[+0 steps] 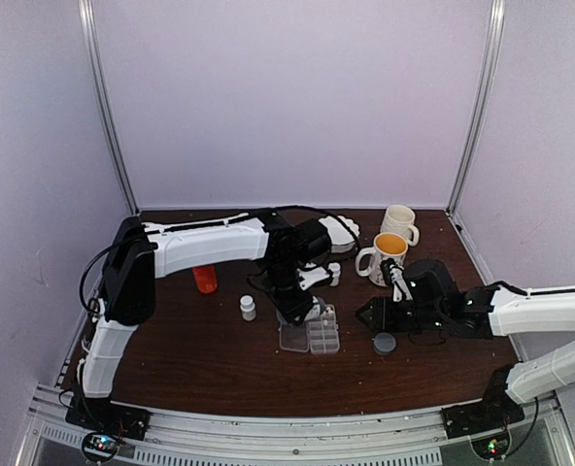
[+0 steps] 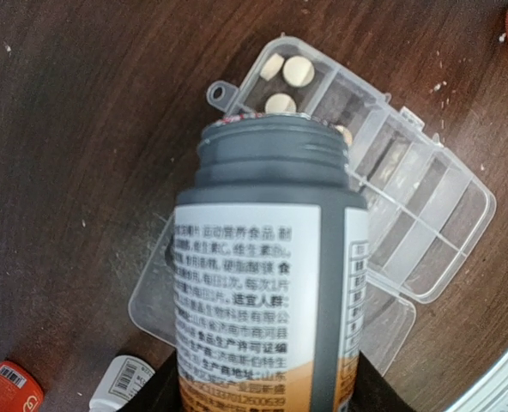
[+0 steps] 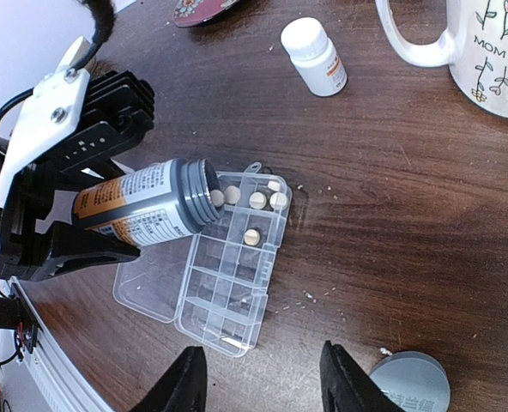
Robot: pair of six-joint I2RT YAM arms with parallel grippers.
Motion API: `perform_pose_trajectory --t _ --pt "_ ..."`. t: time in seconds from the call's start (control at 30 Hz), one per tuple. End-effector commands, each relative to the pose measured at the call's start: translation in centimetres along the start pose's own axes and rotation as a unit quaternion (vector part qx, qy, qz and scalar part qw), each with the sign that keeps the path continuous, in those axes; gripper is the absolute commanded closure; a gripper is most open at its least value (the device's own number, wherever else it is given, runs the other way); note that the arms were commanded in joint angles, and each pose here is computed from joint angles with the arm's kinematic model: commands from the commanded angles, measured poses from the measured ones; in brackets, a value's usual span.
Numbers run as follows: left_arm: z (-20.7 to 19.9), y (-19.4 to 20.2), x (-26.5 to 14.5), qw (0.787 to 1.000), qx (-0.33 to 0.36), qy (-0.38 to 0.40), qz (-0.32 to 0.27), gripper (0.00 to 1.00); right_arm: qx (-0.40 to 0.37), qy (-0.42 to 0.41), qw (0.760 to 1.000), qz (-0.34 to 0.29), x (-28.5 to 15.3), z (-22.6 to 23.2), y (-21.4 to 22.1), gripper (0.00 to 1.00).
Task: Sort the pills into containers
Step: Pour the pill into the compartment of the pill container.
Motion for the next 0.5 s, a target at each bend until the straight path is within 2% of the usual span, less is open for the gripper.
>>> perform_pose_trajectory --t 0.0,0.2,0.47 --pt "0.7 0.5 -1.5 1.000 -0.008 -0.026 -0.007 1.00 -0.003 0.000 1.000 -0.016 -0.4 0.4 -0.7 0.54" --pt "1.0 1.3 -1.9 0.999 -0.012 -0.040 0.001 1.00 -0.002 -0.002 1.000 -0.015 -0.2 0.3 -0.5 0.54" --pt "0.8 0.9 -2.5 0.999 -0.015 -0.022 -0.027 1.00 -0.004 -0.003 1.000 -0.016 -0.2 0.4 -0.7 0.54"
Point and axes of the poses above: each gripper's point midway between its finger pads, its own x axis out along the fingers, its own z axis along the line the jaws close on, y = z × x, the point moved 7 cm from there along -x, back along the fingers, and after that the axes turned 6 degrees about -x, right-handed, at the moved point
